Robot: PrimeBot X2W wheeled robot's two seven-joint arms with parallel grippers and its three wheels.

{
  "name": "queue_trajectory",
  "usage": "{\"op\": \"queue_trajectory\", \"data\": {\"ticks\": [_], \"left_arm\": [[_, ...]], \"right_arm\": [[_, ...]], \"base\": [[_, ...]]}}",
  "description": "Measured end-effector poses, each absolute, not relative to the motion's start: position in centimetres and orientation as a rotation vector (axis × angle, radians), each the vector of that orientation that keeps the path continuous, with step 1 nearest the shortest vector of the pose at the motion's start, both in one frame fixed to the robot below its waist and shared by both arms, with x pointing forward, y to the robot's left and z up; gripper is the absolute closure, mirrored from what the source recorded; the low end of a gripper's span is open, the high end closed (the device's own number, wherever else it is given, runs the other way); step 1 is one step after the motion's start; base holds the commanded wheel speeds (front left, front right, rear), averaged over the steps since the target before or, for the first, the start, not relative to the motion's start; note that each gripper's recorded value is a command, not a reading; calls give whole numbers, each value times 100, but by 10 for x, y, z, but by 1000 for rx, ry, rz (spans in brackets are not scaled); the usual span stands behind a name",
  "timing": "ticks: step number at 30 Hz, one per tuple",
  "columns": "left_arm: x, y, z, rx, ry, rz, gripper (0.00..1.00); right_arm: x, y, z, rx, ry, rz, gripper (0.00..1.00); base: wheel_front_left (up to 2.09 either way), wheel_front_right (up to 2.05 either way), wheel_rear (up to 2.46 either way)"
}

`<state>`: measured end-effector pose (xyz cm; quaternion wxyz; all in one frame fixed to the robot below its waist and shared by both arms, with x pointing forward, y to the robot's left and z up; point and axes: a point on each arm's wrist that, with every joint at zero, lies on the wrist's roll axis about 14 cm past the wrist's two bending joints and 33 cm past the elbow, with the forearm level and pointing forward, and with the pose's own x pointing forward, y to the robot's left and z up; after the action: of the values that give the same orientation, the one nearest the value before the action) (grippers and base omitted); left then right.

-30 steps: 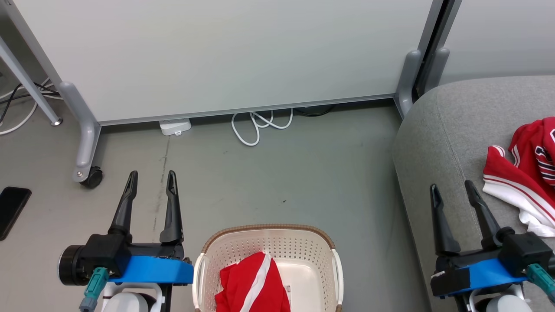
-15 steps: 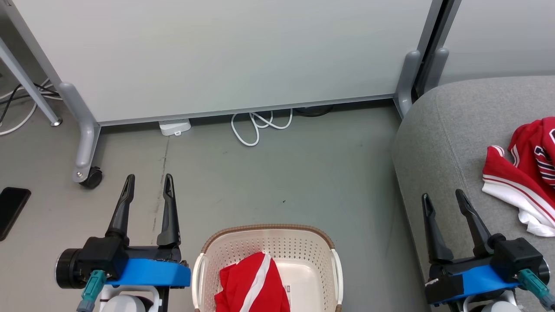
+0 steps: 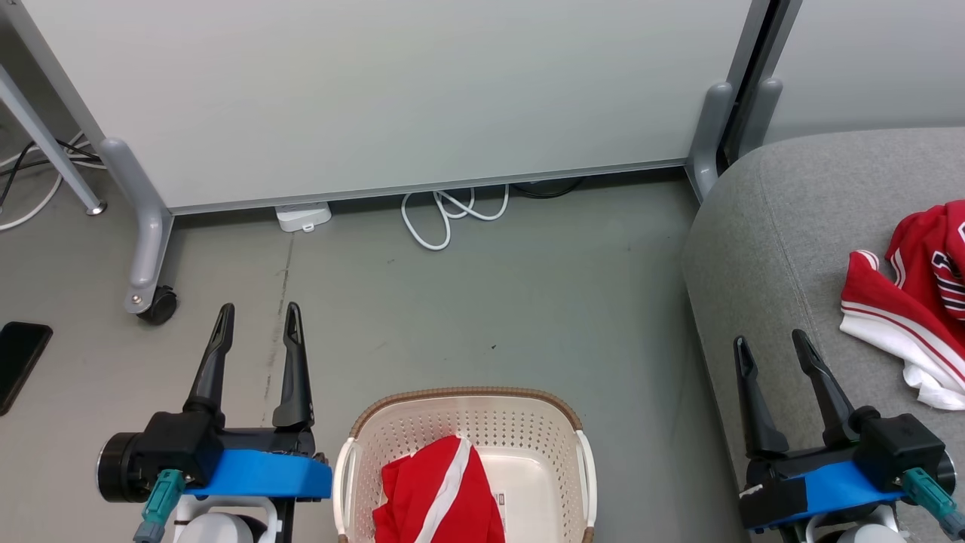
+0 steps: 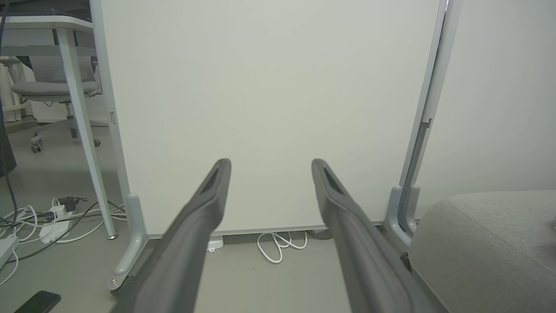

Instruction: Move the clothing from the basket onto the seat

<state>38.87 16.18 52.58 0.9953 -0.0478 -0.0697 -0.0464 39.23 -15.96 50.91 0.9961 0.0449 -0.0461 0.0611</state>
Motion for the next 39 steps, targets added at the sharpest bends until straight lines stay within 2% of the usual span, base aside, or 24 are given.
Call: {"op": "queue_trajectory", "data": {"ticks": [10,19,31,39], "left_arm": [[398,150,519,-86,-117,-135,0],[425,112,500,-26,-51,-293,0],[453,54,427,90,152,-552,0],[454,25,367,150,306,-703,0]], "right_arm": [[395,-160,505,93,-81,119,0],[406,-162,503,86,-81,113,0],[432,-179,495,61,-72,70,0],[450,-191,478,44,-43,45,0]], "base": [[0,0,0],[0,0,0],[0,0,0],[0,0,0]]}}
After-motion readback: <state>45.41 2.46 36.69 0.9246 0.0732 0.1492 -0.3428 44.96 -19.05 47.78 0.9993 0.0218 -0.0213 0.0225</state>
